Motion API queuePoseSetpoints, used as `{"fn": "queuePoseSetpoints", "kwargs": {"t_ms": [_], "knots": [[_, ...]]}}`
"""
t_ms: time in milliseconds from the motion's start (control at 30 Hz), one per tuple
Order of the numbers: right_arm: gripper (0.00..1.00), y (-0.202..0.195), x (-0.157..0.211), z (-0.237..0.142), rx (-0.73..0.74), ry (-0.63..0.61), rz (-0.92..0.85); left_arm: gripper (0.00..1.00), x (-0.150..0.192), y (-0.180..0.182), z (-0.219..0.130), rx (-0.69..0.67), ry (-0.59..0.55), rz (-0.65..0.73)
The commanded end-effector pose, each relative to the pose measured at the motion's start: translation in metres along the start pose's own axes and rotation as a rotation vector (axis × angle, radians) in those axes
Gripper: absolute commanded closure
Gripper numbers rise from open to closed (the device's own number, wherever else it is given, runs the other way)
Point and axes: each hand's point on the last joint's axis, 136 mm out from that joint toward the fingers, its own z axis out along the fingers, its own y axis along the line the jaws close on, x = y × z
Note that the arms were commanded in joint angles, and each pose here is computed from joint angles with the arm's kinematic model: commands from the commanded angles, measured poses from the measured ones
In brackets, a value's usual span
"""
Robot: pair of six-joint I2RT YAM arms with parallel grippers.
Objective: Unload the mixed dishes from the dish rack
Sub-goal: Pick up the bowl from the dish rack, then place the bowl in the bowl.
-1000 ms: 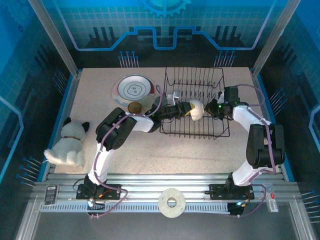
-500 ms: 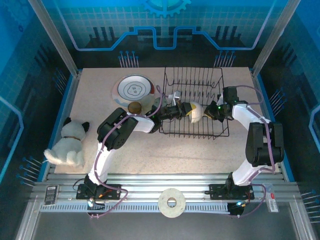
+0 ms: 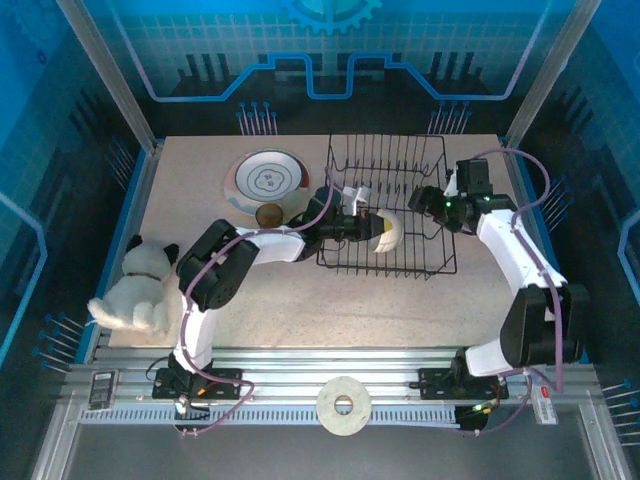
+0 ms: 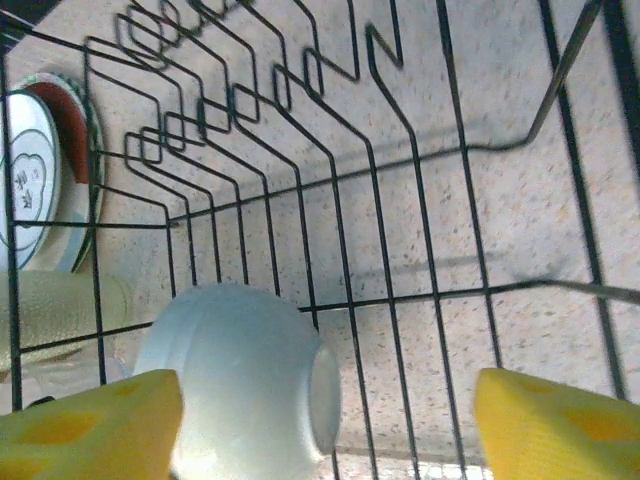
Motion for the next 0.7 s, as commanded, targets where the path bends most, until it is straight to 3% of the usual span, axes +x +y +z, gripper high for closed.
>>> {"fn": "queuePoseSetpoints", "kwargs": {"t_ms": [0,200,467,667], "knots": [[0.14,0.002,-0.004,-0.025,0.059,-0.045,-0.058,1.00,-0.019,-0.049,-0.023,-0.018,0.038,0.355],[0.04,0.021,-0.014,-0.060,0.020,-0.118,-0.125,1.00,-0.011,-0.058,-0.047,-0.168,0.153,0.778],[0.00,0.063,-0.005,-0.081,-0.050,-0.099,-0.278,1.00,0.017,-0.021,-0.057,-0.428,0.459,1.417],[0.01,0.079,0.011,-0.080,-0.052,-0.030,-0.379,1.00,0.012,-0.017,-0.063,-0.544,0.468,1.710]]}}
